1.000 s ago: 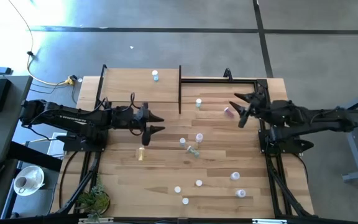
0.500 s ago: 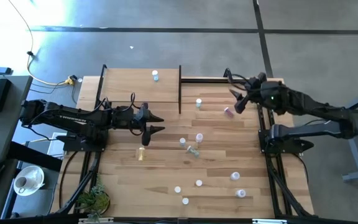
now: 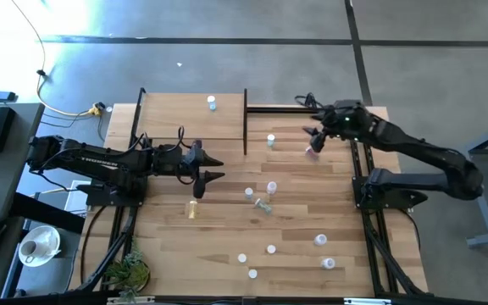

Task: Pick and place medicine bottles onto shelf by color
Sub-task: Put the top green pill bottle on the shelf

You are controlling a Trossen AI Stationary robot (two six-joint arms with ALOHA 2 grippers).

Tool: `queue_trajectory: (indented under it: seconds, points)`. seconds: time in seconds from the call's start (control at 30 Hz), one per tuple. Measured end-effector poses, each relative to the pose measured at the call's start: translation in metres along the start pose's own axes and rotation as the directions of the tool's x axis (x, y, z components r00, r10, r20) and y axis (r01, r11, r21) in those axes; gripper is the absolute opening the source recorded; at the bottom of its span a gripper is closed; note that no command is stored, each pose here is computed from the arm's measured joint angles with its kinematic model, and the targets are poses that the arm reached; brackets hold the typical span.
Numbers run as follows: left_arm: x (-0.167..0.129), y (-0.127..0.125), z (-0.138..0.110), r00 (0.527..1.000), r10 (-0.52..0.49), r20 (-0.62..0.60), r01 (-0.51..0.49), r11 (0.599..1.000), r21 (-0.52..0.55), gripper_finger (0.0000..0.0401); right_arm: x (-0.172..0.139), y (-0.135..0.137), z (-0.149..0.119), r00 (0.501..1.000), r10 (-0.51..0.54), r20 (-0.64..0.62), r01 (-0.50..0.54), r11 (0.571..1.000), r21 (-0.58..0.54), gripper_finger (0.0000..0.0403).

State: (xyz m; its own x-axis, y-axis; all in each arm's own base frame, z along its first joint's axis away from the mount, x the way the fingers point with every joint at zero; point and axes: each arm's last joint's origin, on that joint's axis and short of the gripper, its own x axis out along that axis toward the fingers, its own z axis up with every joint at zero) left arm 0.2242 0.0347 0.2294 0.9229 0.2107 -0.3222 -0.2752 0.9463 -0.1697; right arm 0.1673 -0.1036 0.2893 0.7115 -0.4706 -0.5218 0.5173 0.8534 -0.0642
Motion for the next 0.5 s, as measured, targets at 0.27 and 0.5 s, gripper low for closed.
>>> queue_trajectory:
  seconds: [0.27,0.5]
  points:
    - [0.000,0.000,0.000,1.000,0.000,0.000,0.000,1.000,0.000,0.0175,0.055,0.007,-0.017,0.986,0.146,-0.076,-0.153,0.983,-0.103,0.0232]
    - [0.000,0.000,0.000,1.000,0.000,0.001,0.000,1.000,0.000,0.0175,0.096,0.009,-0.025,0.981,0.164,-0.104,-0.180,0.970,-0.165,0.0232]
